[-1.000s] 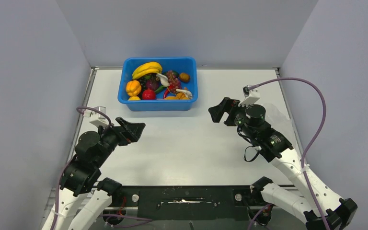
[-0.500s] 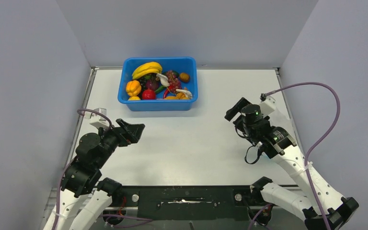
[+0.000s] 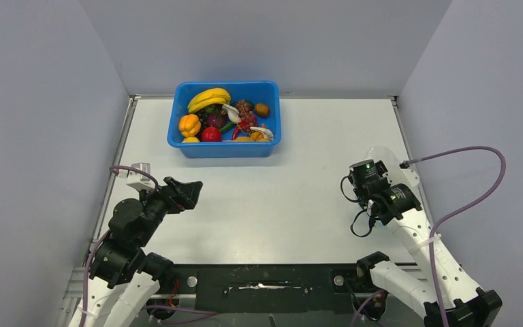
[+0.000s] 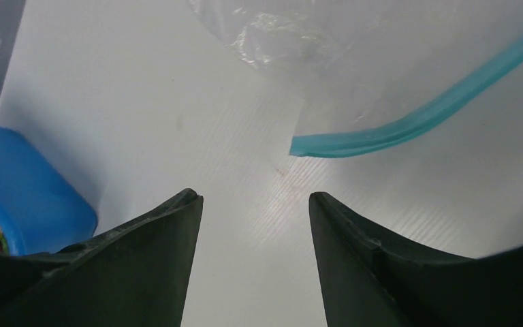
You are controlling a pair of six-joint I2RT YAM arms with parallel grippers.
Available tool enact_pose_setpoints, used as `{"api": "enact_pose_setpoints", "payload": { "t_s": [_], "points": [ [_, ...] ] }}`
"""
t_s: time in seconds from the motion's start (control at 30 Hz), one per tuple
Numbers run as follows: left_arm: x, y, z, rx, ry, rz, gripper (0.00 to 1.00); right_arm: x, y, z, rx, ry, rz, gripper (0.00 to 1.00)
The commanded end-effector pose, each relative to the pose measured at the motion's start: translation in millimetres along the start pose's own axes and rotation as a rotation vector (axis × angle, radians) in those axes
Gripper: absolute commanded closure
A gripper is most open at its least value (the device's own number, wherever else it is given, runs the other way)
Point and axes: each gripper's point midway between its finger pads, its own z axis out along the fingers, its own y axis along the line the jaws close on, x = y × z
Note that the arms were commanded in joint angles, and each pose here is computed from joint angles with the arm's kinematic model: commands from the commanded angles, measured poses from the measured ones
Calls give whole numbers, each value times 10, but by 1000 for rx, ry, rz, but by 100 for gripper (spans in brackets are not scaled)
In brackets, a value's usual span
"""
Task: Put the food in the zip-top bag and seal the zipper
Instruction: Pick up the zipper food storage bag at the center of the board.
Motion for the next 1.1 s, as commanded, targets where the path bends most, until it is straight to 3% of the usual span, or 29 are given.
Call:
{"api": "enact_pose_setpoints", "payload": {
  "t_s": [0.0,0.77,0.93,1.07],
  "points": [
    [-242,-96,-48,46,-114,22,15,-80,-275,185,111,-47,96,41],
    [-230,-89,-54,42,-103,33,15,93,-738,866,236,4,203,43],
    [-222,-88,-51,43,-100,34,15,143,-828,854,277,14,234,29],
    [-211,-86,-43,42,-95,36,15,95,-859,885,269,-22,230,39]
  ]
}}
